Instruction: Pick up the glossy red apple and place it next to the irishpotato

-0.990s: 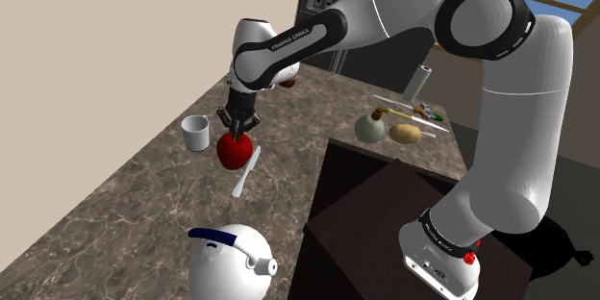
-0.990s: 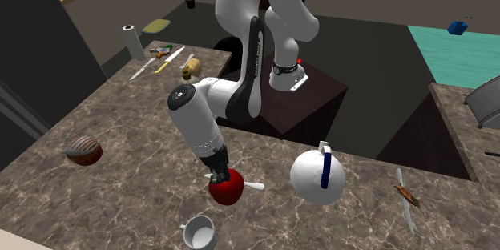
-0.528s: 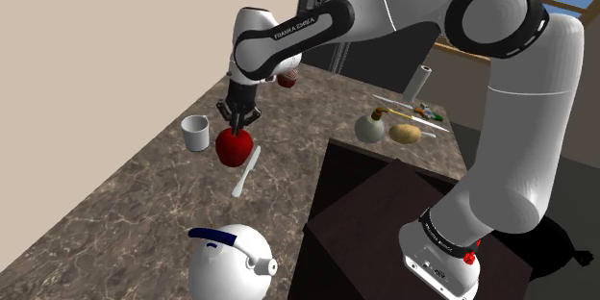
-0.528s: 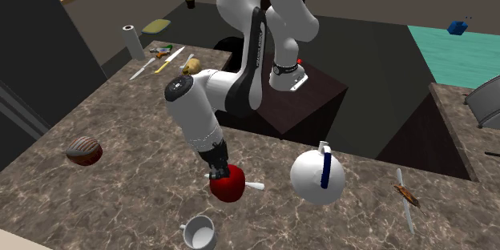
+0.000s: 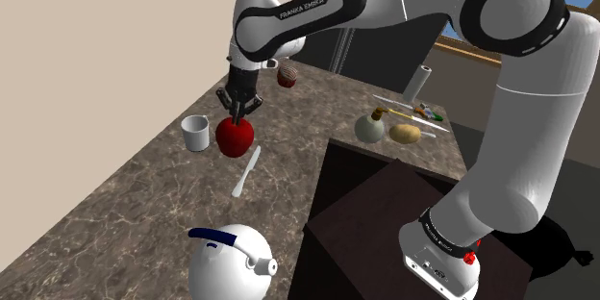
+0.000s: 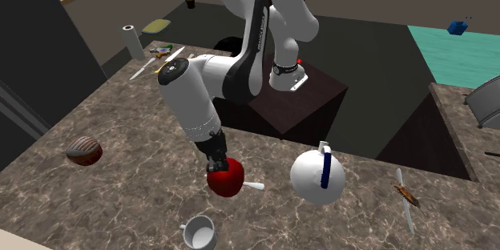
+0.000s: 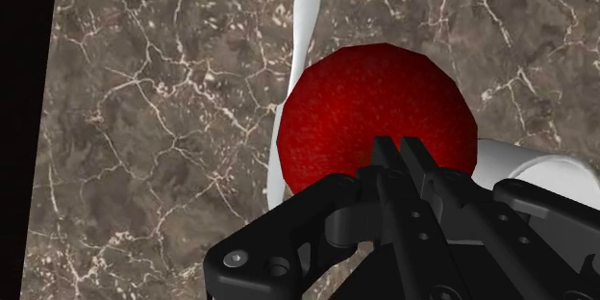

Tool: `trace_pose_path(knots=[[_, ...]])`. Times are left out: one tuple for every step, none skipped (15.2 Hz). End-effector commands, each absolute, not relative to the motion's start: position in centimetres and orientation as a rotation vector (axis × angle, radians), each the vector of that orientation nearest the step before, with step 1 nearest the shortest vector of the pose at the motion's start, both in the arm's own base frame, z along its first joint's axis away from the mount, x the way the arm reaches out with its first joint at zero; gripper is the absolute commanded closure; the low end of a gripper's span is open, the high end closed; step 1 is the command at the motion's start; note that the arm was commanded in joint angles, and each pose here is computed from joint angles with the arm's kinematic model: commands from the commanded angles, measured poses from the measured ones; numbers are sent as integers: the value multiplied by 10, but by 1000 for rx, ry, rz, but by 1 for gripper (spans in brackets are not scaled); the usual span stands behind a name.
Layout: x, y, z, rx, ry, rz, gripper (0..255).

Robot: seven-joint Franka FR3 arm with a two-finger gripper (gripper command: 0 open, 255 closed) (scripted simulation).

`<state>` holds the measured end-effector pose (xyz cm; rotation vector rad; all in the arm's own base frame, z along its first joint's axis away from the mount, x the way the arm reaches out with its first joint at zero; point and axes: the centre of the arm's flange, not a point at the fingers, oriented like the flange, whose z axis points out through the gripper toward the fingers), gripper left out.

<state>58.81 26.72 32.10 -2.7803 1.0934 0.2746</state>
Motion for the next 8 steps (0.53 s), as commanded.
trace_pose_path(knots=[[588,267,331,-2780,1093,275,255],[588,267,337,-2780,1093,275,255],[588,267,342,-2780,1093,275,255],[588,267,347,-2780,1093,275,255],[588,267,352,-2780,1093,275,255],[588,267,358,-2780,1093,275,255],[588,267,363,-2780,1093,275,255],[588,267,368,-2780,1093,275,255]])
